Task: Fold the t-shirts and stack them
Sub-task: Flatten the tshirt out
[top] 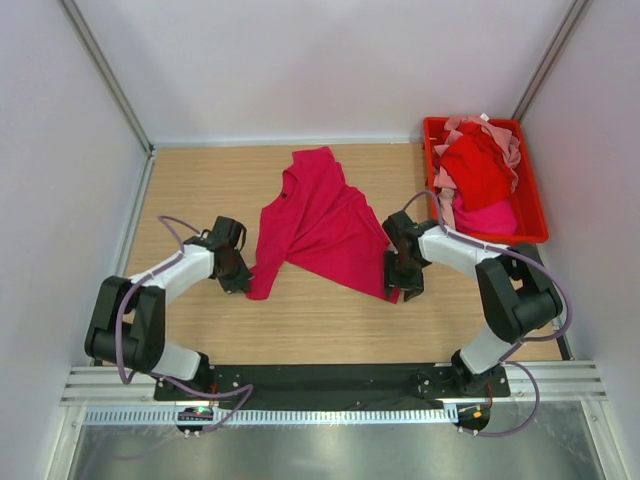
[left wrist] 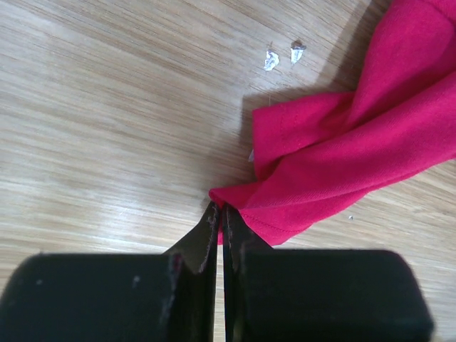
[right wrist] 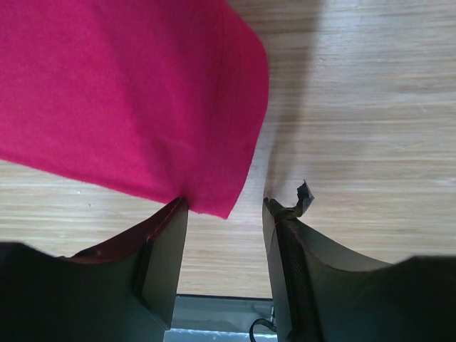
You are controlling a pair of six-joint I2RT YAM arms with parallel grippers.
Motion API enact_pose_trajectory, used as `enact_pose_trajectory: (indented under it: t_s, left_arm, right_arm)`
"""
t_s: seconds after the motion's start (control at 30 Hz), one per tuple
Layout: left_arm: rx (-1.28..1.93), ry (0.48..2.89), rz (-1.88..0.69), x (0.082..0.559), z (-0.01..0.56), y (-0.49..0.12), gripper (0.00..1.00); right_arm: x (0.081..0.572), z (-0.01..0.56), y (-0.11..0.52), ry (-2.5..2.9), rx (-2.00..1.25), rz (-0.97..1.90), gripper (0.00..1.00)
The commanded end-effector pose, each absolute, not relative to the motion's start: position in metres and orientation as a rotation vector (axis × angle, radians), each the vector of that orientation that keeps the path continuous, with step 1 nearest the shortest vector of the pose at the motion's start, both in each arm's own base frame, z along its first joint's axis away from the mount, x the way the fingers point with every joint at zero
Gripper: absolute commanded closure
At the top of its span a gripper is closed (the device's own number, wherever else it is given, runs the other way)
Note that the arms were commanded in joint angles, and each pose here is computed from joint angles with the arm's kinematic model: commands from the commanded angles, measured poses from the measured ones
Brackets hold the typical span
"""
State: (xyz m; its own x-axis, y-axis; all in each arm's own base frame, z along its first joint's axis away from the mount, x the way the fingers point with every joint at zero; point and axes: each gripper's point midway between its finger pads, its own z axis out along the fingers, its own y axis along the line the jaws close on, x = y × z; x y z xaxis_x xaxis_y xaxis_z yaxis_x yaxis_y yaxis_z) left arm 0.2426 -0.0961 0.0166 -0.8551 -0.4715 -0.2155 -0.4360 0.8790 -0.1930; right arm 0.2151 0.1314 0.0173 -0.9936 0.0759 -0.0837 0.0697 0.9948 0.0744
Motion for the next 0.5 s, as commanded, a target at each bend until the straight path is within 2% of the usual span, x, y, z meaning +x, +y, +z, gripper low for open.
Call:
enact_pose_trajectory:
  t_s: [0.0, 0.33, 0.47]
  left_arm:
    - [-0.652, 2.757, -0.187, 0.241, 0.029, -0.090, 1.00]
    - [-0.629, 2.726, -0.193, 0.240, 0.040, -0.088, 1.00]
    - [-0.625, 2.721, -0.197, 0.241, 0.043, -0.088, 1.00]
  right_arm:
    - [0.221, 0.013, 0.136, 3.034, 0.143, 0.137, 0.47]
    - [0.224, 0.005, 0.137, 3.030, 0.177, 0.145, 0.48]
    - [0.222, 0.000, 0.139, 3.040, 0.198, 0.160, 0.54]
